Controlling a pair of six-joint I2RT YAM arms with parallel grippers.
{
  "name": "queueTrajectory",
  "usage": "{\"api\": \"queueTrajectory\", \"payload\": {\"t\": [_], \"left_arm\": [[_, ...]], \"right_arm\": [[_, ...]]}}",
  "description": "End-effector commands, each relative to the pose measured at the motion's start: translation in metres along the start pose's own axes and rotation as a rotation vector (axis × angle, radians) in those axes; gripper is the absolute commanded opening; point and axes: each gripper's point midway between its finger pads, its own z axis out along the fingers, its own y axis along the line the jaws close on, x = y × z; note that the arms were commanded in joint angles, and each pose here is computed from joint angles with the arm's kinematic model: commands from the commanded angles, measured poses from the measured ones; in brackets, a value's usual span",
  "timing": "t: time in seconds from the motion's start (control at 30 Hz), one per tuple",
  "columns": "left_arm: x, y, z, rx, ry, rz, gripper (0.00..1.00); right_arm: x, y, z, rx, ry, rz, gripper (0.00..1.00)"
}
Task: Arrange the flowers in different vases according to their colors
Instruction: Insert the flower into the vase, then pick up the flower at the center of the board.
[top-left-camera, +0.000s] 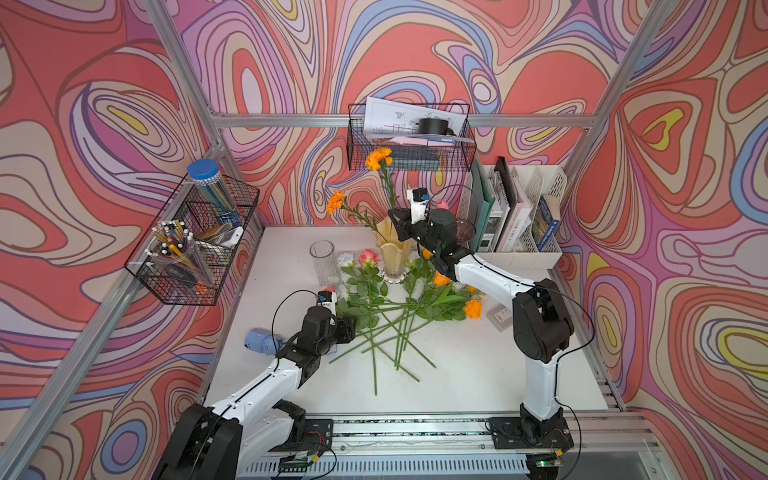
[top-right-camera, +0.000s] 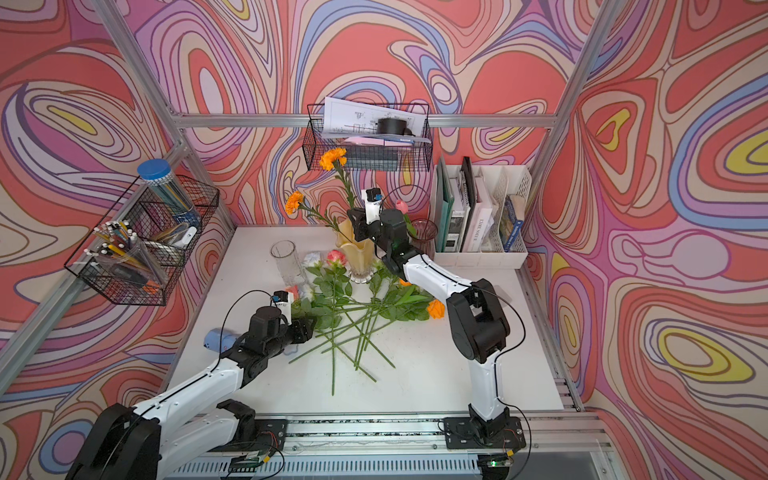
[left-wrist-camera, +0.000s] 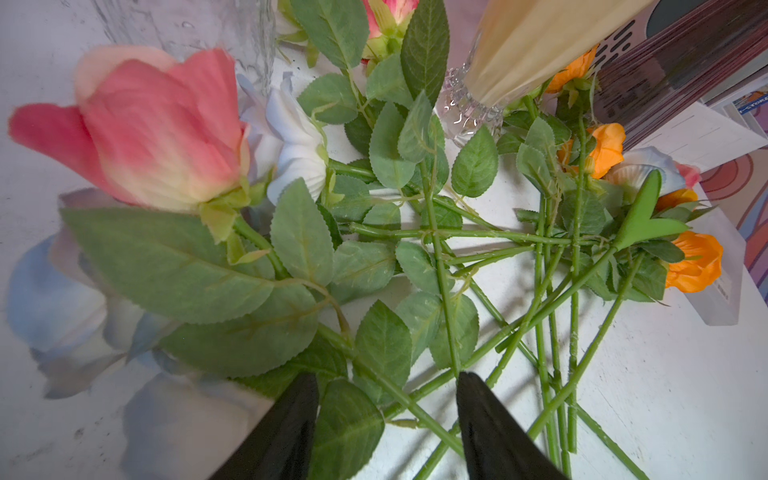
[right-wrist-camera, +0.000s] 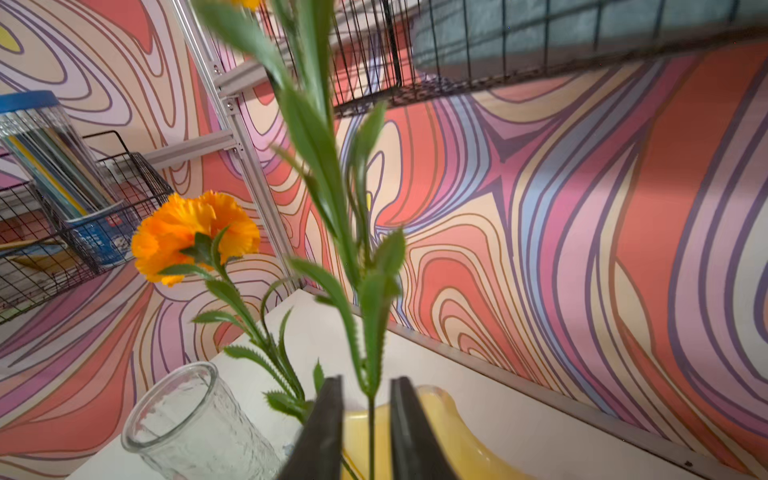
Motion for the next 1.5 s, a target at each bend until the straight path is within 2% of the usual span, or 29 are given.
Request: {"api": "queueTrajectory", "payload": {"t": [0.0,0.07,0.2,0.3,0.4,0.57,0.63,0.77,1.0,1.47], "left_arm": [[-0.006,0.002,-0.001,-0.010,-0.020,0.015,0.60],[-0.006,0.002,-0.002,-0.010,-0.023,0.015,0.60],[-0.008,0.000,-0.005,-0.005,-0.027,0.013,0.60],[-0.009,0.000,-0.008,-0.004,-0.030,0.013,0.60],[-0.010,0.002,-0.011,-0.017,-0.036,0.012,0.60],[-0.006,0.006,-0.012,-0.037,-0.016,0.014,0.60],[-0.005,0.008,-0.012,-0.046,-0.015,0.009,0.60],[-0.005,0.009,-0.013,-0.048,-0.020,0.008,0.60],[-0.004,0.010,-0.014,-0.051,-0.020,0.006,0.60],[-0.005,0.011,-0.014,-0.049,-0.025,0.006,0.60]], "right_arm": [[-0.050,0.009,-0.021,0.001,-0.090,-0.018,0.64],[-0.066,0.014,-0.034,0.001,-0.087,-0.024,0.73],[-0.090,0.031,-0.067,-0.026,-0.055,-0.008,0.75],[-0.075,0.044,-0.093,-0.063,0.051,0.073,0.74],[-0.026,0.059,-0.116,-0.091,0.227,0.182,0.70],[0.100,0.087,-0.134,-0.116,0.591,0.432,0.61],[0.145,0.102,-0.135,-0.123,0.682,0.494,0.58],[0.201,0.108,-0.120,-0.105,0.788,0.541,0.53],[0.237,0.105,-0.087,-0.102,0.850,0.562,0.47],[0.280,0.100,-0.065,-0.106,0.907,0.572,0.40]]}}
